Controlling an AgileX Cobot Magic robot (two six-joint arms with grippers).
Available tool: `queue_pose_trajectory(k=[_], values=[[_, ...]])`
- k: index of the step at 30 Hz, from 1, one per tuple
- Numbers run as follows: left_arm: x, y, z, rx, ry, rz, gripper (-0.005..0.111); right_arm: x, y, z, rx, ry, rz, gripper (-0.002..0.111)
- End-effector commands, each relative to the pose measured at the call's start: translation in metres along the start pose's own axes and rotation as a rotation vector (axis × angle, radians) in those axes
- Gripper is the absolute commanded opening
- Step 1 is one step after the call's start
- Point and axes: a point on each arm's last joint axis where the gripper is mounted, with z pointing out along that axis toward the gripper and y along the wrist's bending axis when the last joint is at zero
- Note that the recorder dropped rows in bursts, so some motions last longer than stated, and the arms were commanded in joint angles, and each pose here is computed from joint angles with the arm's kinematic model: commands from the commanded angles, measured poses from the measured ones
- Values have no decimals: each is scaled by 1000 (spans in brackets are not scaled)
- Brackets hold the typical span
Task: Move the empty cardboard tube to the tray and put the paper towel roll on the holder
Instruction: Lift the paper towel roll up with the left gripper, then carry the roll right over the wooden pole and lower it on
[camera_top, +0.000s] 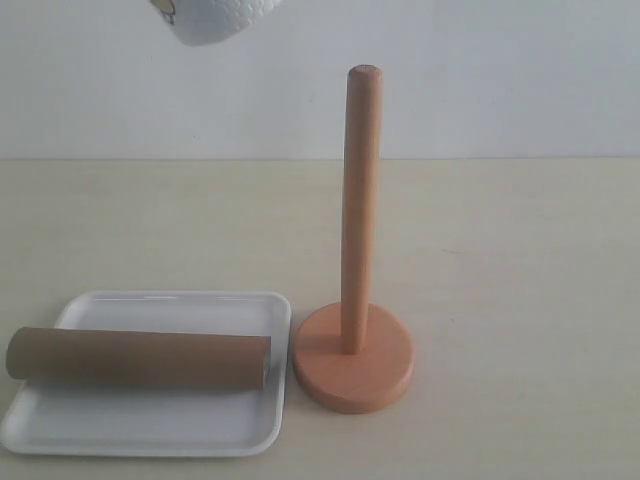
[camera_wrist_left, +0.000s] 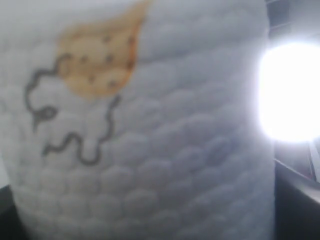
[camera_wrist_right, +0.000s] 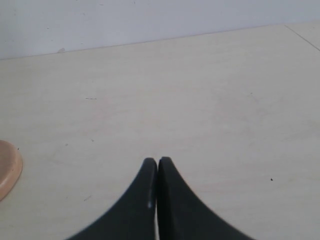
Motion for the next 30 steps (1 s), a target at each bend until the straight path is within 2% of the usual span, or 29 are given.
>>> queue_pose_trajectory(k=[1, 7, 13, 19, 30], values=[[0, -4, 14, 45, -22, -47, 4, -1, 0, 0, 3, -14, -1, 0], [17, -11, 39, 43, 92, 3, 4, -1, 0, 0, 3, -14, -1, 0], [22, -13, 54, 66, 90, -13, 4, -1, 0, 0, 3, -14, -1, 0], [35, -6, 67, -14, 165, -13, 4, -1, 0, 0, 3, -14, -1, 0], [64, 0, 72, 25, 193, -30, 4, -1, 0, 0, 3, -14, -1, 0]])
